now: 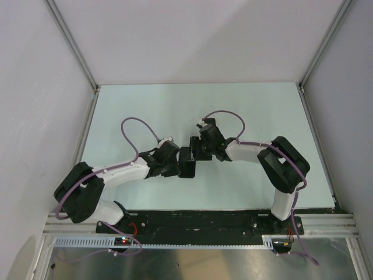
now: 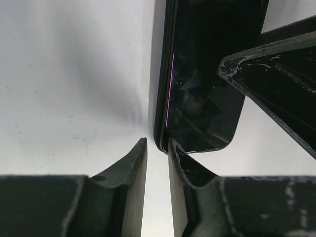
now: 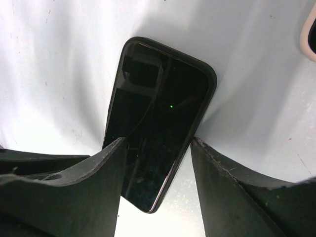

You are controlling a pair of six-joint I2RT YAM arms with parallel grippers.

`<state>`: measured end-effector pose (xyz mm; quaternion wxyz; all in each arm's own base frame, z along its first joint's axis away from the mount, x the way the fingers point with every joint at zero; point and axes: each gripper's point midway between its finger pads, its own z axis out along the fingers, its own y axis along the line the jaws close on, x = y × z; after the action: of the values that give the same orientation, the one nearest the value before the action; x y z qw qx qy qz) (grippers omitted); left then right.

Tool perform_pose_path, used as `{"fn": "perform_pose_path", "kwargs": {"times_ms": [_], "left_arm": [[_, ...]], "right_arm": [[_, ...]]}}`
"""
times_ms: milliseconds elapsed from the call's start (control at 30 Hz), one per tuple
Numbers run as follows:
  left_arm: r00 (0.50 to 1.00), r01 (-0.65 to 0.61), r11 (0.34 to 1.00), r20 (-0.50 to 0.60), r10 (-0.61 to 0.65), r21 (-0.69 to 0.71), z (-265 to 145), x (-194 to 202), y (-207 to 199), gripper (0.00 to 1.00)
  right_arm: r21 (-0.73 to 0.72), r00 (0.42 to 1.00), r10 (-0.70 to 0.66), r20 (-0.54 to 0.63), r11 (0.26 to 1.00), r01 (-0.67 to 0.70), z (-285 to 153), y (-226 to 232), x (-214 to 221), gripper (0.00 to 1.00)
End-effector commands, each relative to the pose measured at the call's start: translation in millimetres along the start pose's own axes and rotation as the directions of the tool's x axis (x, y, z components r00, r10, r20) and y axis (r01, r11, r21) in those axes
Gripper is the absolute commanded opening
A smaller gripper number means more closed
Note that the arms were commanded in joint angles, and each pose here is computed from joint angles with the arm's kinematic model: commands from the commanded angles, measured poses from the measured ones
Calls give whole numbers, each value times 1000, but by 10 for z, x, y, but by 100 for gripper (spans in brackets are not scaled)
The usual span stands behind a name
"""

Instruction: Put the phone into the phone case

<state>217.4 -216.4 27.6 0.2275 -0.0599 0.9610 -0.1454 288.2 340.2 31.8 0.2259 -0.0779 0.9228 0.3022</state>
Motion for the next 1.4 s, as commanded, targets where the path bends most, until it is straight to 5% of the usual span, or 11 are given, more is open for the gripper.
{"fn": "perform_pose_path", "kwargs": {"times_ms": [0, 967, 1367], "left_arm": [[999, -38, 998, 14, 39, -54, 14, -16, 77, 27], [987, -117, 955, -142, 80, -272, 118, 690, 766, 10], [983, -135, 950, -157, 93, -280, 181, 716, 727, 1]], "right_arm": [[85, 990, -5, -140, 996, 17, 89, -244, 443, 60], [105, 990, -21, -143, 994, 36, 74, -248, 477, 60], [129, 992, -48, -121, 990, 64, -4, -227, 437, 61]]}}
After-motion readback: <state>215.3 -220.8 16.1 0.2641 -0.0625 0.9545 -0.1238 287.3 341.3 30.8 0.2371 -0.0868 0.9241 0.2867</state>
